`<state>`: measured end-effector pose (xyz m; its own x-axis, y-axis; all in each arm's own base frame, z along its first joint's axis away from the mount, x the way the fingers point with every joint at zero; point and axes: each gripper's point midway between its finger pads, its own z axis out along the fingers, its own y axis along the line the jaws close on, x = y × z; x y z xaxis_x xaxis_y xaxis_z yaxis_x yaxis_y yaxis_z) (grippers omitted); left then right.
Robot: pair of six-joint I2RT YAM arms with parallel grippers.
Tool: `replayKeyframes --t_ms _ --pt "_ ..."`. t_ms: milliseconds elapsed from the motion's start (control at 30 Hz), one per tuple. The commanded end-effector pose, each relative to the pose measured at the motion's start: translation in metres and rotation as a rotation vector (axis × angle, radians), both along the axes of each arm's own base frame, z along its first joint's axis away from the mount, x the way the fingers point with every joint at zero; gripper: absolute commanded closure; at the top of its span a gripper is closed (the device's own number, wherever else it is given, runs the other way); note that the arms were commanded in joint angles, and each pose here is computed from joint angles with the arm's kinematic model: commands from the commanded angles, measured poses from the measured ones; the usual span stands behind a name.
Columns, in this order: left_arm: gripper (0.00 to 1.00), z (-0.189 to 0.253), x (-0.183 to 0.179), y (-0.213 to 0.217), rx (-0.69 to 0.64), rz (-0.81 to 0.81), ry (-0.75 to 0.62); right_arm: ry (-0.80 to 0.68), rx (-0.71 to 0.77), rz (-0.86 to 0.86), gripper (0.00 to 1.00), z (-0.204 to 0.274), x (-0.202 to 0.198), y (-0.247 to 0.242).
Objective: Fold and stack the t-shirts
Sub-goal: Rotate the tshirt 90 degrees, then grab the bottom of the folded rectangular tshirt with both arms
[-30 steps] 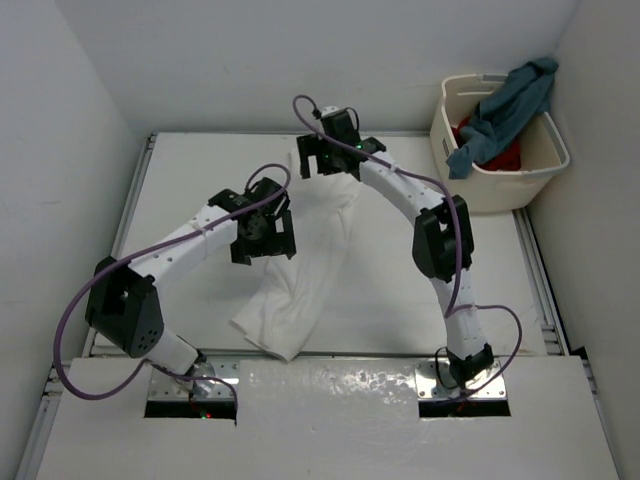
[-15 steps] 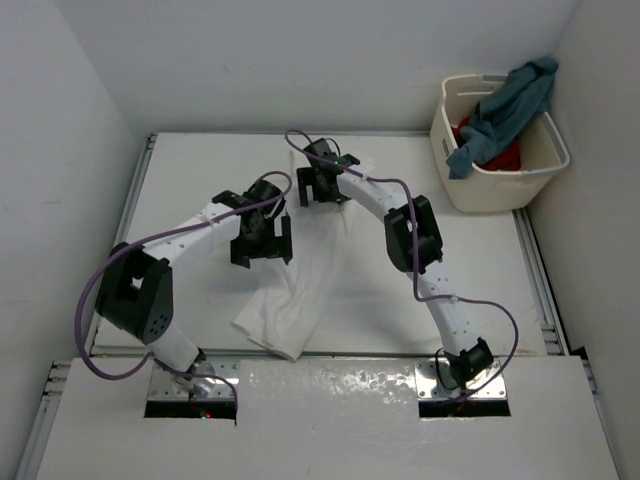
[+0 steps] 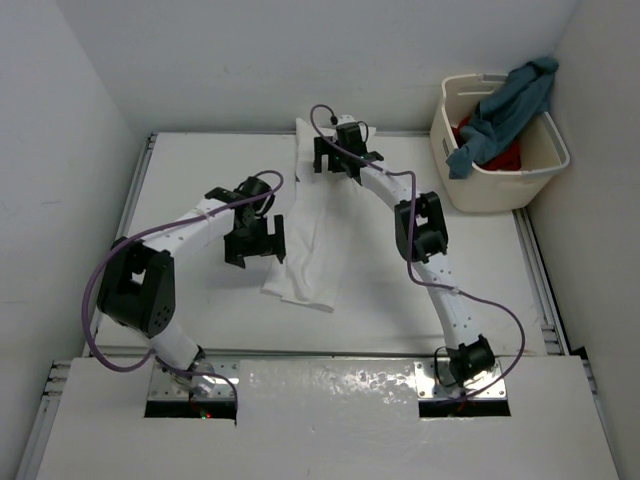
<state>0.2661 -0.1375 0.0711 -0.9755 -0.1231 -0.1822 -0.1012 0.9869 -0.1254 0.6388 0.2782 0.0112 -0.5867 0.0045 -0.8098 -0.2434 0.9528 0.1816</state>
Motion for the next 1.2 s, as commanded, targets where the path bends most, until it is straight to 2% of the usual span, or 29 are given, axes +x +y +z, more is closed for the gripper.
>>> replayKeyframes --t_ms 0,100,133,233,267,300,333,367,400,433,467,500,533,567,667,767,967,1067,1100,1167 --pt "0.0 0.0 0.0 0.007 -0.019 0.007 0.006 -0.195 0.023 0.217 0.01 0.07 0.007 0.03" --pt "0.0 0.003 0.0 0.013 -0.045 0.032 -0.03 -0.274 -0.054 0.385 0.01 0.116 -0.018 0.055" --pt "0.0 0.006 -0.002 0.015 -0.054 0.047 -0.047 -0.319 -0.099 0.436 0.01 0.149 -0.034 0.064" --pt "0.0 0.003 -0.008 0.013 -0.097 0.064 -0.064 -0.358 -0.154 0.5 0.01 0.2 -0.072 0.065" --pt "0.0 0.003 -0.006 0.009 -0.126 0.056 -0.093 -0.348 -0.15 0.507 0.01 0.208 -0.085 0.067" --pt "0.0 -0.001 -0.008 0.007 -0.142 0.059 -0.095 -0.261 -0.154 0.511 0.01 0.182 -0.104 0.058" --pt "0.0 -0.011 -0.018 0.005 -0.16 0.068 -0.067 -0.278 -0.11 0.494 0.01 0.215 -0.124 0.051" --pt "0.0 -0.013 -0.013 0.0 -0.188 0.061 -0.096 -0.245 -0.073 0.504 0.01 0.214 -0.142 0.048" --pt "0.01 -0.016 -0.013 -0.003 -0.203 0.056 -0.102 -0.142 -0.074 0.515 0.01 0.172 -0.17 0.038" --pt "0.02 -0.02 -0.016 -0.003 -0.205 0.057 -0.1 -0.18 -0.045 0.528 0.01 0.199 -0.196 0.035" --pt "0.04 -0.021 -0.013 -0.006 -0.208 0.047 -0.126 -0.165 -0.047 0.542 0.01 0.194 -0.214 0.031" --pt "0.05 -0.023 -0.011 -0.007 -0.197 0.043 -0.143 -0.075 -0.075 0.556 0.01 0.156 -0.242 0.02" --pt "0.07 -0.026 -0.01 -0.01 -0.198 0.043 -0.152 -0.079 -0.061 0.57 0.01 0.166 -0.267 0.022" --pt "0.07 -0.03 -0.012 -0.013 -0.209 0.039 -0.145 0.006 -0.086 0.563 0.01 0.132 -0.293 0.01" --pt "0.13 -0.038 -0.009 -0.02 -0.231 0.04 -0.156 0.074 -0.087 0.598 0.01 0.114 -0.344 0.008" --pt "0.17 -0.05 -0.011 -0.024 -0.227 0.039 -0.129 0.166 -0.122 0.619 0.01 0.071 -0.391 -0.007" --pt "0.29 -0.07 -0.016 -0.024 -0.191 0.036 -0.064 0.228 -0.091 0.601 0.01 0.043 -0.408 0.0" --pt "0.42 -0.077 -0.021 -0.026 -0.196 0.032 -0.034 0.266 -0.1 0.602 0.01 0.032 -0.413 0.004" --pt "0.51 -0.078 -0.024 -0.029 -0.209 0.027 -0.026 0.288 -0.113 0.615 0.02 0.023 -0.417 0.005" --pt "0.61 -0.079 -0.025 -0.034 -0.227 0.017 -0.019 0.311 -0.124 0.622 0.04 0.017 -0.42 0.006"
